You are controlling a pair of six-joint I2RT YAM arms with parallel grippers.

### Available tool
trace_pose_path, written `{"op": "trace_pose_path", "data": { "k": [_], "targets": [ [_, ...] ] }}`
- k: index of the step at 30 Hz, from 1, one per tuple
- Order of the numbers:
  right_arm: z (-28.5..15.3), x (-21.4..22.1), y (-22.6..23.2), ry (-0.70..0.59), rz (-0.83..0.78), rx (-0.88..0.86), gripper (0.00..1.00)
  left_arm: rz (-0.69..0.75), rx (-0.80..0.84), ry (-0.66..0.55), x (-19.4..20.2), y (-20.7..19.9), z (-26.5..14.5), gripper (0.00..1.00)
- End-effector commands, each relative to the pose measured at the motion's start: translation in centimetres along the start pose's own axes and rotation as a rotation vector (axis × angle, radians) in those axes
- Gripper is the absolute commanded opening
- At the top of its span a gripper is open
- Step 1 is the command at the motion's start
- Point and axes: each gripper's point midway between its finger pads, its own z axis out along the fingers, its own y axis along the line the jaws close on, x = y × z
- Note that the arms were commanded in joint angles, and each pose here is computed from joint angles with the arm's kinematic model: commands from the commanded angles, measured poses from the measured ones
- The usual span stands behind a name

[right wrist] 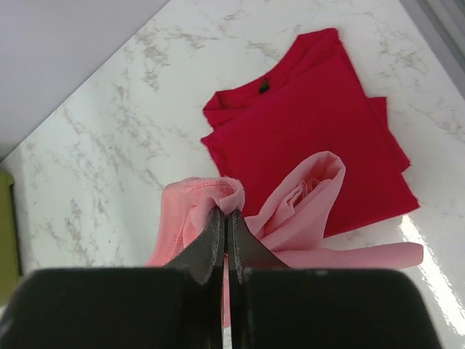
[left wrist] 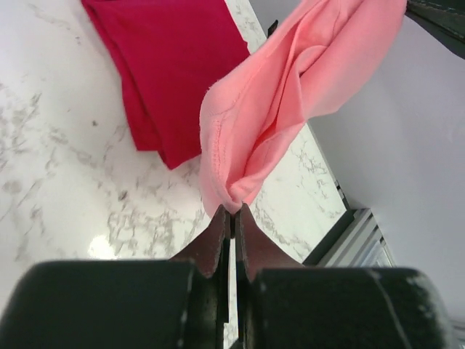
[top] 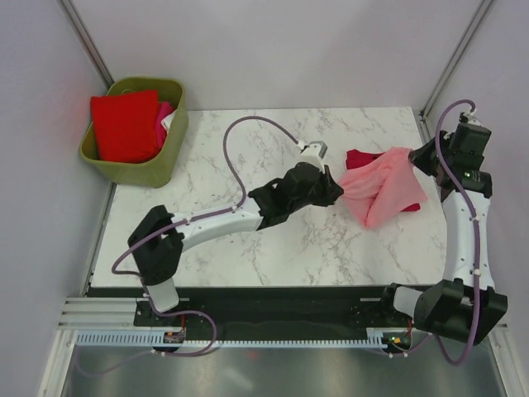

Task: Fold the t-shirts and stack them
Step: Fold the tshirt

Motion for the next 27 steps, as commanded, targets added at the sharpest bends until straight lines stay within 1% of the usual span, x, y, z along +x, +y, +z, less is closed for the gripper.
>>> {"op": "trace_pose_path", "data": {
  "k": [1, 2, 3, 4, 5, 6, 8, 9, 12, 16, 18, 20, 21, 22, 23, 24, 25, 26, 27],
  "targets": [
    [-2.7, 0.8, 4.9, 0.0, -0.042, -0.157, 0.0, -0.034, 0.034, -0.151, -4.7, -1.3, -5.2, 0.02],
    [-3.0, 1.4, 5.4, 0.013, -0.047, -0.168, 0.0, -0.049, 0.048, -0.185, -5.9, -1.6, -7.1, 0.02],
    [-3.3, 1.9, 5.9, 0.021, -0.051, -0.18, 0.0, -0.067, 0.046, -0.188, -5.7, -1.4, -8.0, 0.02],
    [-4.0, 2.7, 7.1, 0.03, -0.069, -0.213, 0.0, -0.069, 0.016, -0.161, -4.1, 0.3, -8.5, 0.02],
    [-4.2, 3.5, 7.3, 0.045, -0.064, -0.212, 0.0, -0.089, 0.04, -0.196, -5.2, -0.2, -10.6, 0.02],
    [-4.6, 4.0, 7.6, 0.051, -0.069, -0.222, 0.0, -0.101, 0.014, -0.172, -3.6, 1.4, -11.2, 0.02],
    [-5.6, 5.7, 8.5, 0.078, -0.084, -0.252, 0.0, -0.128, 0.035, -0.196, -4.0, 1.5, -13.7, 0.02],
    [-5.9, 6.2, 8.6, 0.087, -0.087, -0.257, 0.0, -0.143, 0.016, -0.177, -2.7, 2.7, -14.2, 0.02],
    [-7.0, 8.0, 8.7, 0.111, -0.097, -0.28, 0.0, -0.177, -0.006, -0.166, -1.2, 4.6, -16.0, 0.02],
    [-5.8, 11.7, 8.8, 0.199, -0.122, -0.281, 0.0, -0.203, -0.069, -0.179, 0.1, 7.4, -16.8, 0.02],
    [-4.2, 13.4, 8.8, 0.25, -0.125, -0.26, 0.0, -0.207, -0.099, -0.173, 0.6, 8.8, -16.5, 0.02],
    [-3.1, 14.8, 10.0, 0.273, -0.146, -0.268, 0.0, -0.22, -0.122, -0.168, 0.3, 10.5, -15.8, 0.02],
    [-1.8, 15.8, 10.1, 0.301, -0.154, -0.243, 0.0, -0.225, -0.132, -0.161, 0.3, 11.3, -15.4, 0.02],
    [-1.4, 16.2, 11.5, 0.295, -0.169, -0.258, 0.0, -0.239, -0.148, -0.154, 0.0, 12.8, -14.6, 0.02],
    [-0.7, 16.7, 11.9, 0.303, -0.177, -0.247, 0.0, -0.245, -0.162, -0.149, -0.1, 13.8, -14.2, 0.02],
    [1.0, 18.2, 12.0, 0.343, -0.191, -0.214, 0.0, -0.246, -0.176, -0.146, -0.2, 14.7, -13.8, 0.02],
    [1.6, 18.3, 13.7, 0.337, -0.201, -0.236, 0.0, -0.261, -0.186, -0.161, -1.3, 16.2, -13.5, 0.02],
    [2.5, 18.7, 14.1, 0.341, -0.212, -0.22, 0.0, -0.263, -0.22, -0.137, -0.7, 17.9, -12.7, 0.02],
    [4.7, 20.6, 14.0, 0.393, -0.227, -0.181, 0.0, -0.271, -0.23, -0.137, -1.0, 18.8, -12.3, 0.02]
  ]
}}
